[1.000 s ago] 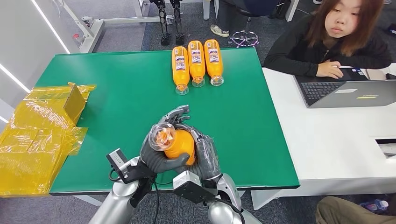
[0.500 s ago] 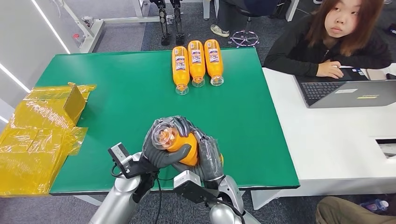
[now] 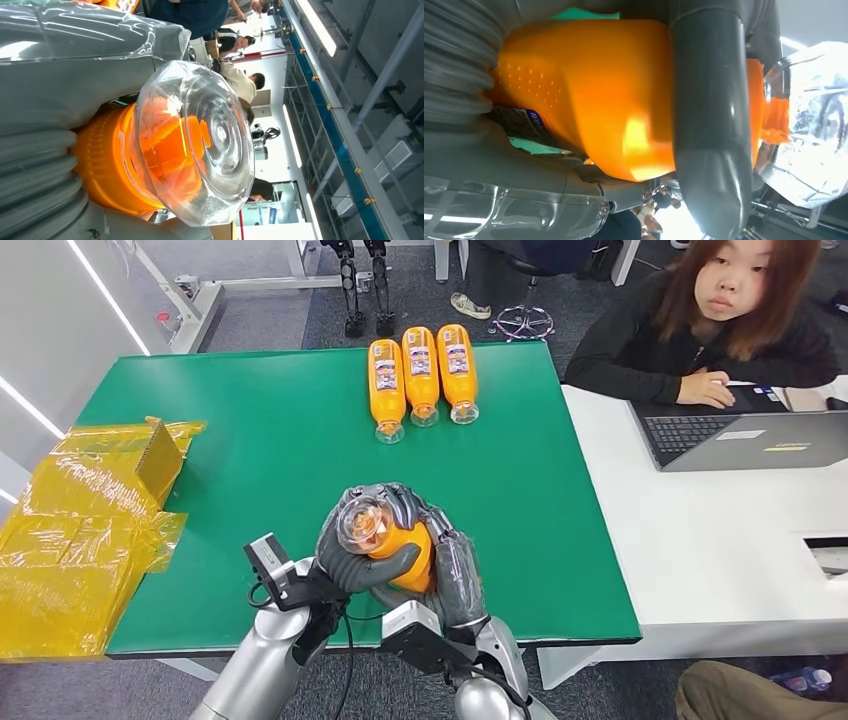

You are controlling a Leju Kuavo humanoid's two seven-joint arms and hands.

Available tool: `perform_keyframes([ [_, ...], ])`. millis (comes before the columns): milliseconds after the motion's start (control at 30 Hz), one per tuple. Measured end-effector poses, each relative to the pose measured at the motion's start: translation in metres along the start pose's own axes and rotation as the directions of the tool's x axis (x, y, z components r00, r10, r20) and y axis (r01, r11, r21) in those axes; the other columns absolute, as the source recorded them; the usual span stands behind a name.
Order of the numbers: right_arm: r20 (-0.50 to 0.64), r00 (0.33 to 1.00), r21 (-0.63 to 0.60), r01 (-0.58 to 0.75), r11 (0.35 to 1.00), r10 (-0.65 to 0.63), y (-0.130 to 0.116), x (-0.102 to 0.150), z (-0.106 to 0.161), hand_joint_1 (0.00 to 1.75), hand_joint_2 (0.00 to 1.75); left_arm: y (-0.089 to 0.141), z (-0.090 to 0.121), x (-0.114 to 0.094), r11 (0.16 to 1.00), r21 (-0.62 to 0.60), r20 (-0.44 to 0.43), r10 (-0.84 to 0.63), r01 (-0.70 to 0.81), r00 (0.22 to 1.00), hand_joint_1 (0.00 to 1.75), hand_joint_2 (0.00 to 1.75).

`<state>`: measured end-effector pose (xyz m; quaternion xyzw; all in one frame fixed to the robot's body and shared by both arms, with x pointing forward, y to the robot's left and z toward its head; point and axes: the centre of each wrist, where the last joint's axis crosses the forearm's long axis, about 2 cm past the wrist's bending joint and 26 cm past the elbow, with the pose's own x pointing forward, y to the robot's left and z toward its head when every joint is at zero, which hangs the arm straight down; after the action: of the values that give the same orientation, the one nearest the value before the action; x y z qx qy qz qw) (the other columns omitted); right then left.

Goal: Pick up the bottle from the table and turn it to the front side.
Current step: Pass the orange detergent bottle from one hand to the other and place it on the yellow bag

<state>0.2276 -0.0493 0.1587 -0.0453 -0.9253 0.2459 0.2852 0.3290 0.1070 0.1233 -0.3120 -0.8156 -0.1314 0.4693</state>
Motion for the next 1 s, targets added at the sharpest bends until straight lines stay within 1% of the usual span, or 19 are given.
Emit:
perform_keyframes([
  [333,0.011,1.000,-0.048,0.003,0.999,-0.003,0.0014,-0.0005,-0.0022,0.00,1.75,0.0012,-0.0011,-0.0004,1.000,0.005,0.003,-0.004,0.004,1.000,1.75,1.75],
  [767,0.007,1.000,-0.045,0.015,0.999,-0.015,0.0060,-0.0022,-0.0065,0.00,1.75,0.0032,0.0009,-0.0018,1.000,0.027,0.006,-0.014,0.014,1.000,1.75,1.75],
  [1000,0.005,1.000,-0.072,0.020,0.997,-0.020,0.0085,-0.0026,-0.0082,0.00,1.75,0.0055,0.0034,-0.0022,0.999,0.042,0.001,-0.023,0.023,1.000,1.75,1.75],
])
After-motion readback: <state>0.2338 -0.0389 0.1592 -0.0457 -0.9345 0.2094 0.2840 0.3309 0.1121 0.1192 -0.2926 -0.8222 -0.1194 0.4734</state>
